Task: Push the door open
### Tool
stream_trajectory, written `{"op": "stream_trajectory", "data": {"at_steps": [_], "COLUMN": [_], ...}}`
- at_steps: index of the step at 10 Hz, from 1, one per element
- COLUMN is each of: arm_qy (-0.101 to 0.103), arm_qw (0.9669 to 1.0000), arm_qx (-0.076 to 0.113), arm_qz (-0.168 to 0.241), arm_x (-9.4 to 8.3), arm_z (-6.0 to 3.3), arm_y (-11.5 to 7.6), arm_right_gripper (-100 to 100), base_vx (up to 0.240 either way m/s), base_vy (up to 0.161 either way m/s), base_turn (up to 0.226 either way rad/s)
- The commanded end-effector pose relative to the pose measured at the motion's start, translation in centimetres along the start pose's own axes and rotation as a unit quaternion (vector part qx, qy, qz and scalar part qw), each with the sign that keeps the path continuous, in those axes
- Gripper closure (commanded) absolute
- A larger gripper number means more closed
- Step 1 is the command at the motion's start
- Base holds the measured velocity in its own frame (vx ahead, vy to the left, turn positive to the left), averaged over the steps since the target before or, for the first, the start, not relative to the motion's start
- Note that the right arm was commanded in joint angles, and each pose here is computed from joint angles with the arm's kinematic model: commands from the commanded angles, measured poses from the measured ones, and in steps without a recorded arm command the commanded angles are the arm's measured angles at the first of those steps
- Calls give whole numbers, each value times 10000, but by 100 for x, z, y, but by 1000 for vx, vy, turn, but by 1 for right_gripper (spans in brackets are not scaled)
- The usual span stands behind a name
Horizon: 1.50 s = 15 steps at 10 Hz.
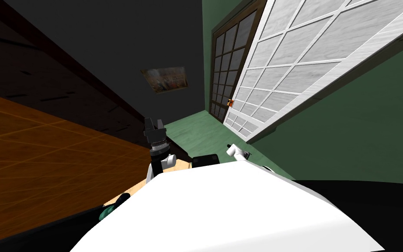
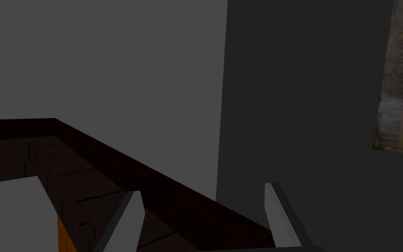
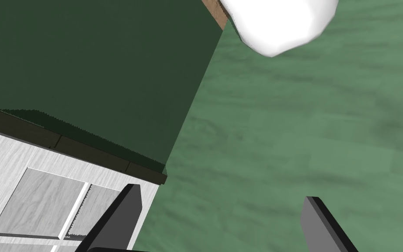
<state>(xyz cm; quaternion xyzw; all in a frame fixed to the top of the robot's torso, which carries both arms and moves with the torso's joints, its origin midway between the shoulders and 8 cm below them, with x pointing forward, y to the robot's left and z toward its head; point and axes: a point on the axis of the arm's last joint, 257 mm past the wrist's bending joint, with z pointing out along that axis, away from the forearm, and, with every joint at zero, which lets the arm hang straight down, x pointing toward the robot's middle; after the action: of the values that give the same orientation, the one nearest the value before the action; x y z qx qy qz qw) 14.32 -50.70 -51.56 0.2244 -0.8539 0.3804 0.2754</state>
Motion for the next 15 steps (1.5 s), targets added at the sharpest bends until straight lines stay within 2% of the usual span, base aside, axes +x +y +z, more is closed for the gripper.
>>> {"op": "stream_trajectory", "data": {"at_steps": [1, 15], "arm_qy": [0, 23], "arm_qw": [10000, 9999], "arm_qx": [0, 48], "arm_qz": [0, -94], "arm_x": [0, 0], "arm_z": [0, 6], "arm_y": [0, -11], "arm_right_gripper": [-100, -100], "base_vx": [0, -3], "base_vy": [0, 3], "base_turn": [0, -8]}}
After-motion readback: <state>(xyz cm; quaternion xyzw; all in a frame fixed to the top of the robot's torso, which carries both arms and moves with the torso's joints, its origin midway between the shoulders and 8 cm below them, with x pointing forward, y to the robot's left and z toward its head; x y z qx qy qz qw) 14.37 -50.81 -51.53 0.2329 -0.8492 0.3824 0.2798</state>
